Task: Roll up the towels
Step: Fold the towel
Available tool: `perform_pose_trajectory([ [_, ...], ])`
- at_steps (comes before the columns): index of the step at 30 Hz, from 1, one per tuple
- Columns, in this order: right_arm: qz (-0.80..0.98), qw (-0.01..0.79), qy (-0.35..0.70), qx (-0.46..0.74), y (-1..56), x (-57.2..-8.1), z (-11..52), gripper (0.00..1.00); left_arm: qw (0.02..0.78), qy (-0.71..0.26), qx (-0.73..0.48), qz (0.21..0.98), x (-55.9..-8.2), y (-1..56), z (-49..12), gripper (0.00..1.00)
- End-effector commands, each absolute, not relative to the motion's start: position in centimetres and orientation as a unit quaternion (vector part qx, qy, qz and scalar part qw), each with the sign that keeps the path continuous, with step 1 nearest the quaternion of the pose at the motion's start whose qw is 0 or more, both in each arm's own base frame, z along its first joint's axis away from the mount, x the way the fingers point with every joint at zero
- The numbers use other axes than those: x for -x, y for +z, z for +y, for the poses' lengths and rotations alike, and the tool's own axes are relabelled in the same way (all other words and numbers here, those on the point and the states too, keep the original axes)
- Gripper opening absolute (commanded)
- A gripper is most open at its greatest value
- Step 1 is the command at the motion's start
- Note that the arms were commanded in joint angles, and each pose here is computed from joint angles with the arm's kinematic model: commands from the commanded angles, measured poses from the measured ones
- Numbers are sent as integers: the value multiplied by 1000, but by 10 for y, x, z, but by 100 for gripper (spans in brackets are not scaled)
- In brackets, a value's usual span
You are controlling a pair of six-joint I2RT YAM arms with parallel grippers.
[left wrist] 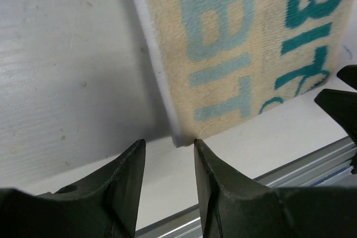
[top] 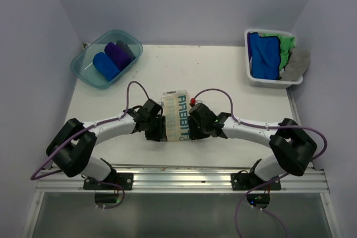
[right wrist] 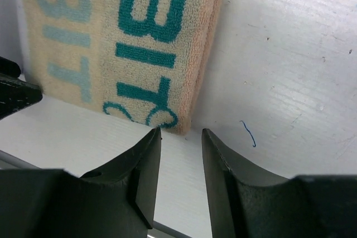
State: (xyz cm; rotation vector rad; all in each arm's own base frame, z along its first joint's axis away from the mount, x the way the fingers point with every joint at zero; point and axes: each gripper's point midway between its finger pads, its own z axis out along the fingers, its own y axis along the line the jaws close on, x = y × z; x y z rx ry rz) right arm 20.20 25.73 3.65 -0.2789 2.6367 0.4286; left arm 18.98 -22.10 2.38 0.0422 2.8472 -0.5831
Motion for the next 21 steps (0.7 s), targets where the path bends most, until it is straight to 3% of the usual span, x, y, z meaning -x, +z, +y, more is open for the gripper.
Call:
perform_pose_trajectory([
  [1,958,225,153,93,33,-203,257,40,126,-206,-6,970,-193,21,-225,44],
  [9,959,217,152,98,23,-202,260,39,118,-201,-1,972,-191,12,-224,38],
  [16,961,212,152,93,18,-202,261,32,111,-201,2,973,-188,7,-223,30],
  [21,961,213,153,92,19,-201,261,30,105,-198,-1,975,-185,5,-222,34],
])
